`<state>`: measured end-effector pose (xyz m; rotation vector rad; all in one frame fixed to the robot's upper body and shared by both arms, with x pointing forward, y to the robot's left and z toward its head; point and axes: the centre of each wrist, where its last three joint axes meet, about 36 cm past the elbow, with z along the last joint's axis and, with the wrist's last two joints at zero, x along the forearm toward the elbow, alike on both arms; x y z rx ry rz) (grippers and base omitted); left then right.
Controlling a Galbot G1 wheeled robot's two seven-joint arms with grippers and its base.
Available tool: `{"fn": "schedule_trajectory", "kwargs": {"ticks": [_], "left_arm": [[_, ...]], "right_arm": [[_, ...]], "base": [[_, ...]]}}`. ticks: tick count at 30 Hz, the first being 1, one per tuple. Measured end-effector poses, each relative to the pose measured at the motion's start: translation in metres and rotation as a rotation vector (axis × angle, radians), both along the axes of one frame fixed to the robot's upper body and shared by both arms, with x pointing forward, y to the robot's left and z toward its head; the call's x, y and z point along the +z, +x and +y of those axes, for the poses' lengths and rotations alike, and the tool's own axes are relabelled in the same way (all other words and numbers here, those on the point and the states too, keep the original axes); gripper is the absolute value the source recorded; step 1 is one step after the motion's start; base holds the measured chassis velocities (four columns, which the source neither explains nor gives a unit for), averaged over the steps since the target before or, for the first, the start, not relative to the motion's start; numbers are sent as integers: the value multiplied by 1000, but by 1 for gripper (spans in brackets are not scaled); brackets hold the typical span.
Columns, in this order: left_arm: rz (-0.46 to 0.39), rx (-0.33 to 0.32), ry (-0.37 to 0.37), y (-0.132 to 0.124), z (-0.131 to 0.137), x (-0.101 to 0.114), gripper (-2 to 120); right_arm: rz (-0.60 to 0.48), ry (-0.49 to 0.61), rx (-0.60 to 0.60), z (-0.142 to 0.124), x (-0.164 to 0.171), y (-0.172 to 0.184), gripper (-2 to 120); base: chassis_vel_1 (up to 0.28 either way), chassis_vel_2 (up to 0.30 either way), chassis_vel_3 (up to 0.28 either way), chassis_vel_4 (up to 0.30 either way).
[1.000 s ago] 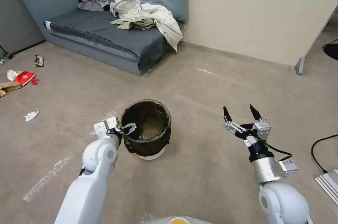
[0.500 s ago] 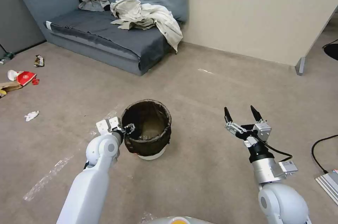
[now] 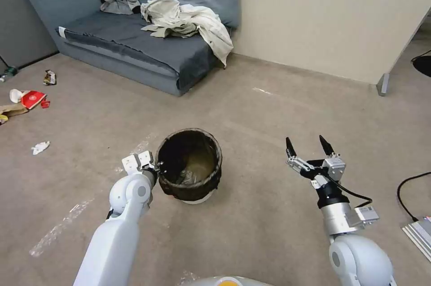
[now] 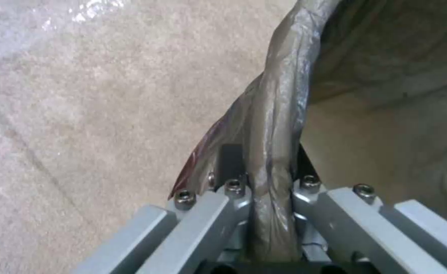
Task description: Pick up the trash can from the floor.
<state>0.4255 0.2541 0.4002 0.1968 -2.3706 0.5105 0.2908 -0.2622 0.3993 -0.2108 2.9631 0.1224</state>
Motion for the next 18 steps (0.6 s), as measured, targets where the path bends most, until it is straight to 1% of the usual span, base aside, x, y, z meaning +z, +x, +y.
{"fn": "schedule_trajectory", "kwargs": {"ticks": [3, 5, 6, 9, 10, 11, 15, 16, 18], "left_arm": [[-11, 3, 1, -2, 1, 4, 1], [-39, 3, 3, -9, 2, 16, 1], [-39, 3, 3, -9, 2, 16, 1], [-67, 5, 4, -21, 3, 30, 1], [-78, 3, 4, -29, 3, 37, 1], [-78, 3, 4, -29, 3, 37, 1], [-121, 5, 4, -50, 4, 58, 1], [-121, 5, 4, -50, 4, 58, 1], [-158, 6, 9, -60, 5, 72, 1]], "right_arm": [[0, -1, 0, 0, 0, 0, 100], [-2, -1, 1, 0, 0, 1, 100], [-2, -1, 1, 0, 0, 1, 100], [-4, 0, 3, 1, 1, 2, 100], [-3, 0, 4, 1, 1, 2, 100], [-3, 0, 4, 1, 1, 2, 100], [-3, -2, 7, 0, 3, 3, 100], [-3, -2, 7, 0, 3, 3, 100], [-3, -2, 7, 0, 4, 4, 100]], "base": [[0, 0, 0, 0], [0, 0, 0, 0], [0, 0, 0, 0], [0, 0, 0, 0], [0, 0, 0, 0], [0, 0, 0, 0], [0, 0, 0, 0], [0, 0, 0, 0], [0, 0, 0, 0]]}}
